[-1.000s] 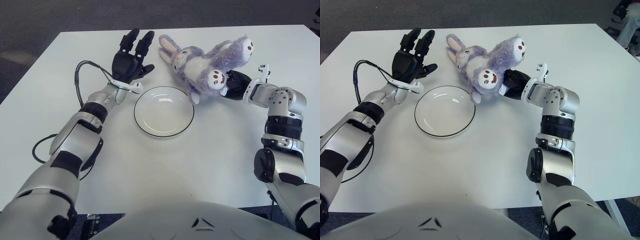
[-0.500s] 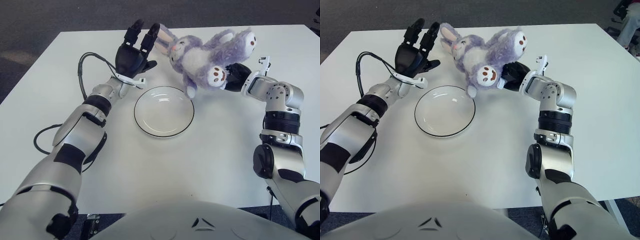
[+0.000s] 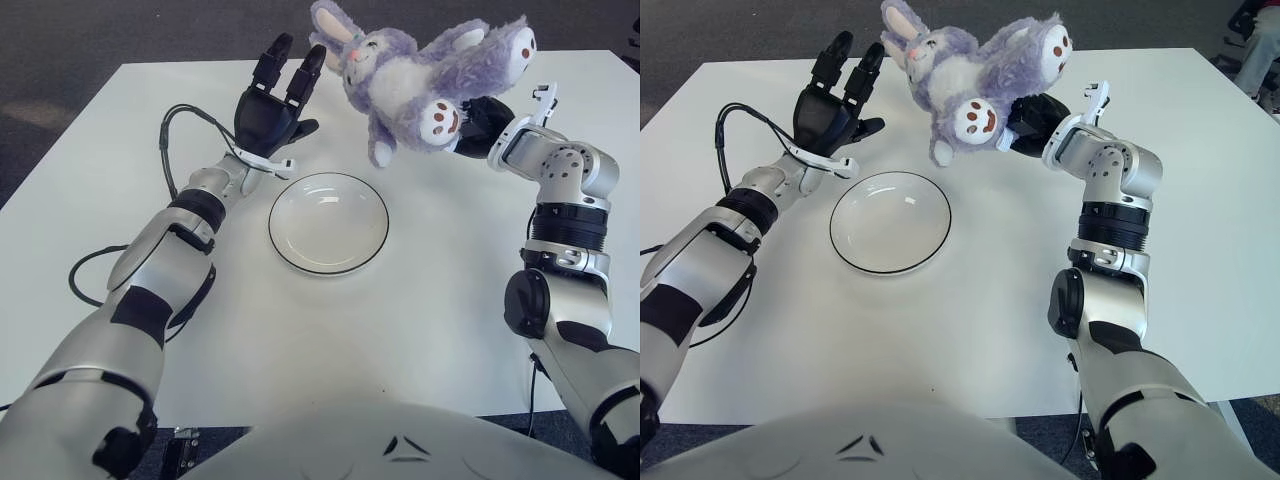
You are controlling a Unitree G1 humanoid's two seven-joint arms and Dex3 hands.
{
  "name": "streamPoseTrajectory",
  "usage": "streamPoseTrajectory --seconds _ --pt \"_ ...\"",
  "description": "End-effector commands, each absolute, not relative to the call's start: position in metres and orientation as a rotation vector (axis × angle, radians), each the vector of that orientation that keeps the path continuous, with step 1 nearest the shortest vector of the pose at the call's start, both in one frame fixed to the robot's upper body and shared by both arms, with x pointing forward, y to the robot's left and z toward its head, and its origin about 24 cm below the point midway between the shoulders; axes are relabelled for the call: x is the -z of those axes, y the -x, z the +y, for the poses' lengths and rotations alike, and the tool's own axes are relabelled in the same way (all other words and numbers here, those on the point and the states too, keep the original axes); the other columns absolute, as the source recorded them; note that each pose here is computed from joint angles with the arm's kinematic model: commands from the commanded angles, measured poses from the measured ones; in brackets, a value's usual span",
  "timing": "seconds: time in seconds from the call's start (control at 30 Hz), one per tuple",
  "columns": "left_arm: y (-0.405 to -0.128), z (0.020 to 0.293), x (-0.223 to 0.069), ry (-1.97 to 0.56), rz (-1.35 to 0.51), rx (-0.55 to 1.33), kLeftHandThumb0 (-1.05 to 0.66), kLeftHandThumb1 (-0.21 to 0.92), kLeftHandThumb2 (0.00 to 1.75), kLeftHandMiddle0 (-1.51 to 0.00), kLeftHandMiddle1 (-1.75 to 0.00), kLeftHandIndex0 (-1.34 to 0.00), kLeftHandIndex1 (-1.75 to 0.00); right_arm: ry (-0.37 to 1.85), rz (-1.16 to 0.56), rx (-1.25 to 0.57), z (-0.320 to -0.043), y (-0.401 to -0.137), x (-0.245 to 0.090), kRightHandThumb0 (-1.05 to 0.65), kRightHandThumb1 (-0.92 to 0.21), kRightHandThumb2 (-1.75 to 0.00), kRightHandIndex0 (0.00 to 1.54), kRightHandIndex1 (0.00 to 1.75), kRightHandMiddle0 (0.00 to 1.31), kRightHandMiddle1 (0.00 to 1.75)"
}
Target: Put the doll into the plate.
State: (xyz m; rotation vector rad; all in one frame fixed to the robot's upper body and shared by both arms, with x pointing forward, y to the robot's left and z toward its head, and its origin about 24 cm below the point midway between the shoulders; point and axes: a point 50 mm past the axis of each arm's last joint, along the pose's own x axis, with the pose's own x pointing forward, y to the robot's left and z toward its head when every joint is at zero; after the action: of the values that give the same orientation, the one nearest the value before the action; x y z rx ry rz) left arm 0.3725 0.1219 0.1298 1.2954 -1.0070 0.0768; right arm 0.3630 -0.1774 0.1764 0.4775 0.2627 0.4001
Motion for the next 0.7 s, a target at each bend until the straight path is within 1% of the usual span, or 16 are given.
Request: streamPoseTrajectory --seconds 0.0,0.2,0.3,0.47,0.67 --pt "-0.374 0.122 -0.134 -1.300 -1.026 -0.089 -1.05 0.92 0.29 -0.09 -0.15 -0.02 -0.04 -0.481 0.206 -0.403 -0.177 -0.366 -0.191 0.00 -0.20 -1.46 0.73 1.73 0.43 1.74" --pt "-0.374 0.122 -0.133 -1.279 -1.003 -0.077 -1.05 0.92 0.24 -0.09 -0.15 0.00 -0.10 -0.434 0.186 -0.369 -0.178 -0.366 -0.196 0.00 -0.32 -1.32 0.66 1.70 0.34 1.75" --pt "-0.374 0.120 -0.134 -1.259 -0.994 -0.056 -1.05 0.92 0.24 -0.08 -0.14 0.00 -0.05 -0.408 0.180 -0.356 -0.177 -0.367 -0.200 0.00 -0.36 -1.27 0.64 1.69 0.31 1.75" --pt "-0.374 0.118 -0.134 -1.243 -0.988 -0.030 -1.05 0.92 0.28 -0.06 -0.12 0.00 -0.01 -0.395 0.181 -0.361 -0.176 -0.368 -0.203 0.00 -0.38 -1.23 0.64 1.66 0.30 1.75" --pt "-0.373 0.113 -0.137 -1.216 -1.003 -0.019 -1.05 0.92 0.32 -0.02 -0.09 0.00 0.00 -0.385 0.190 -0.366 -0.174 -0.371 -0.204 0.00 -0.38 -1.23 0.64 1.65 0.30 1.75"
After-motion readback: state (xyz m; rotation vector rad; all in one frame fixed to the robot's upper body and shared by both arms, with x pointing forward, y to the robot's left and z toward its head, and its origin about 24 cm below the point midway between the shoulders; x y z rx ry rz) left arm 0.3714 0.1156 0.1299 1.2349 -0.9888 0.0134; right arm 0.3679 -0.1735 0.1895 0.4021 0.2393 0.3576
